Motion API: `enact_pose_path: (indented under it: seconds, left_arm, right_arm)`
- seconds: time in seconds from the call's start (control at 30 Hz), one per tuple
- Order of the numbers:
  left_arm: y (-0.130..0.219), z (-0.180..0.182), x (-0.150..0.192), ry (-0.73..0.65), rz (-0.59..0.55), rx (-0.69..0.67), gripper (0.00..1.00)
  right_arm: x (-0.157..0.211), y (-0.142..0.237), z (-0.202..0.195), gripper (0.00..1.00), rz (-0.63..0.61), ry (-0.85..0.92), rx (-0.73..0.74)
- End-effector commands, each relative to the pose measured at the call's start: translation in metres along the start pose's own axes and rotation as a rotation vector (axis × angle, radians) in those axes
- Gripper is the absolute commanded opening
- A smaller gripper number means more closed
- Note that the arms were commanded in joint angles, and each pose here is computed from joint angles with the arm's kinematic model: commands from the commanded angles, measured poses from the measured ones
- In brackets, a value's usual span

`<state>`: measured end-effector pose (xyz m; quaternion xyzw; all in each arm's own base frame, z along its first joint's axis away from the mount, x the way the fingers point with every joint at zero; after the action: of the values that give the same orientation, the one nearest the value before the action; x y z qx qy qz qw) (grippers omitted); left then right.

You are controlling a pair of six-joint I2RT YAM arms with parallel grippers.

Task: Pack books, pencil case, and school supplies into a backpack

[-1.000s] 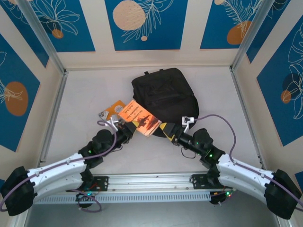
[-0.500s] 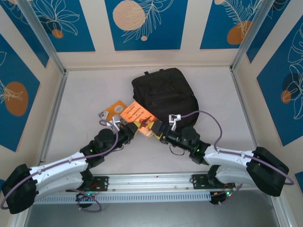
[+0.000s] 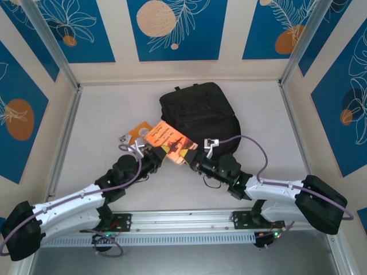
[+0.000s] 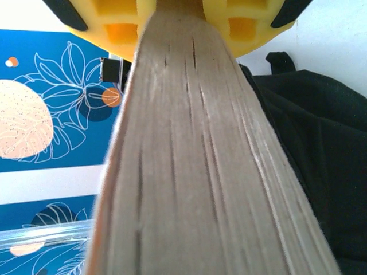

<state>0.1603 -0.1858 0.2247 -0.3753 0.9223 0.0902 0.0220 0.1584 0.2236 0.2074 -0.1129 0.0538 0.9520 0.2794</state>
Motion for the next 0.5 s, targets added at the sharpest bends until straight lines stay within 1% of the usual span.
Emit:
enact_pose_path:
  seconds: [0.0, 0.03, 0.1, 0.17, 0.2, 0.23, 0.27, 0.33, 0.43, 0.47]
  left_arm:
    - [0.004, -0.014, 0.004, -0.122, 0.064, -0.036, 0.11]
    - [0.004, -0.021, 0.006, -0.197, 0.097, -0.045, 0.19]
    - [0.001, -0.035, 0.011, -0.346, 0.181, -0.061, 0.40]
    - [-0.006, -0.047, 0.016, -0.482, 0.284, -0.112, 0.65]
    - [-0.009, -0.049, 0.018, -0.538, 0.333, -0.151, 0.71]
    - [-0.013, -0.054, 0.020, -0.608, 0.384, -0.200, 0.75]
    - [-0.017, -0.057, 0.020, -0.677, 0.429, -0.260, 0.77]
    - [-0.024, -0.063, 0.017, -0.795, 0.479, -0.375, 0.78]
    - [-0.032, -0.072, 0.017, -0.957, 0.546, -0.447, 0.79]
    - [-0.037, -0.076, 0.018, -1.007, 0.577, -0.462, 0.82]
  right_arm:
    - [-0.012, 0.009, 0.019, 0.00, -0.105, 0.068, -0.050]
    - [-0.014, 0.014, 0.021, 0.00, -0.120, 0.106, -0.042]
    - [-0.020, 0.026, 0.023, 0.00, -0.146, 0.153, 0.023]
    - [-0.030, 0.044, 0.032, 0.00, -0.164, 0.238, 0.112]
    - [-0.034, 0.053, 0.033, 0.00, -0.179, 0.258, 0.156]
    - [-0.040, 0.065, 0.036, 0.00, -0.210, 0.280, 0.180]
    - [-0.045, 0.077, 0.037, 0.00, -0.237, 0.305, 0.200]
    - [-0.055, 0.101, 0.038, 0.00, -0.291, 0.313, 0.256]
    - [-0.062, 0.129, 0.035, 0.00, -0.337, 0.337, 0.345]
    - [-0.063, 0.139, 0.034, 0.00, -0.353, 0.345, 0.383]
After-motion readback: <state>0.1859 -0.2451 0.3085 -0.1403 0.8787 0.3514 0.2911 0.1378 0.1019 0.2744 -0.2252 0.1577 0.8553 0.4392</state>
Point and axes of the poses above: each hand's point on the last joint's axis, 136 mm out from that joint toward the fingers, its own y axis back along the fingers, its own z axis along the line the jaws close on, x = y × z, the point moved 9 cm from there along y, back along the fingers, and after that the axes turned 3 degrees about y, right-handed, at the moved point
